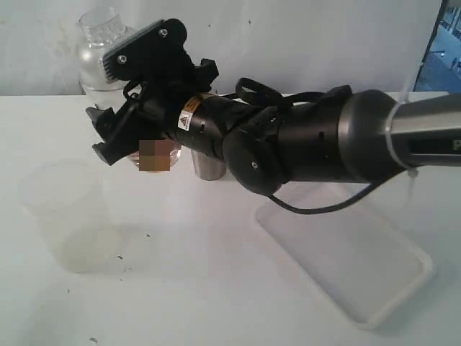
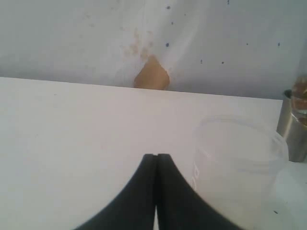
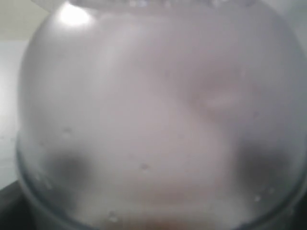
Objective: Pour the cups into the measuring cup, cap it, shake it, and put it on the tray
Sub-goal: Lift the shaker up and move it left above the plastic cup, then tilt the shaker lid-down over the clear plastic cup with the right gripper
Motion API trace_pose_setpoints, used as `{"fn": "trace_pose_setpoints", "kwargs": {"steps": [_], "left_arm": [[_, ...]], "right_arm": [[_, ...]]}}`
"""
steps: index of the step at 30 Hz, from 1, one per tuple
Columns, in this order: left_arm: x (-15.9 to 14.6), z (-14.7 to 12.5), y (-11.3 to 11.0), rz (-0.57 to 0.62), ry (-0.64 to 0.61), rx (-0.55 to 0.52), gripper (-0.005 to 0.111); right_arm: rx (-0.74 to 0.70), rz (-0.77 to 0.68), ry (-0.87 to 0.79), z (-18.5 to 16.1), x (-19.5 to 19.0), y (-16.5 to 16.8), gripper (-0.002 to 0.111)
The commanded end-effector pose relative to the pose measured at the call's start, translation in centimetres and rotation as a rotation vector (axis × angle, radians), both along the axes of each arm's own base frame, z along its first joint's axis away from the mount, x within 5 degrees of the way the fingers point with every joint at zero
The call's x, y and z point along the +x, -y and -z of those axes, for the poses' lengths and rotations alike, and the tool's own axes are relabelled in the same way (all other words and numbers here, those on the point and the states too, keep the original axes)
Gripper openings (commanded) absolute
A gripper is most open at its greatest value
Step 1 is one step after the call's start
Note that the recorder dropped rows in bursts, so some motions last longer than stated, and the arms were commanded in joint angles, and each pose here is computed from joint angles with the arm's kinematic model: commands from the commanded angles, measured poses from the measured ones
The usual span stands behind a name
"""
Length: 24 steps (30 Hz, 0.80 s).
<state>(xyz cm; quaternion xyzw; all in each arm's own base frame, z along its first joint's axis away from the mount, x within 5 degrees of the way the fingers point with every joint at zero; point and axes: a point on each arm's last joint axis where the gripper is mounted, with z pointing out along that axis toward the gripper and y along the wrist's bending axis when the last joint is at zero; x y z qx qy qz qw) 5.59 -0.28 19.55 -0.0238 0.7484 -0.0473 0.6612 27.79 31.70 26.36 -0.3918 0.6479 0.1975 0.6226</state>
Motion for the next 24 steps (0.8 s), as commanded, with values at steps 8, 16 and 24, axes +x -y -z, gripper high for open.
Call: {"fn": "trace_pose_setpoints", "kwargs": {"steps": [8, 16, 24], "left_arm": [[0.0, 0.0, 0.0, 0.0, 0.01, 0.001, 0.0], [0.0, 0.0, 0.0, 0.0, 0.01, 0.001, 0.0], [0.0, 0.0, 0.0, 0.0, 0.01, 0.001, 0.0]], "right_arm": [[-0.169, -0.039, 0.252, 0.4, 3.7, -1.9, 0.0], [-0.338, -0.147, 0.47, 1.6, 4.1, -3.2, 0.0], [-0.319, -0.129, 0.549, 0.7, 5.7, -3.1, 0.0]]}}
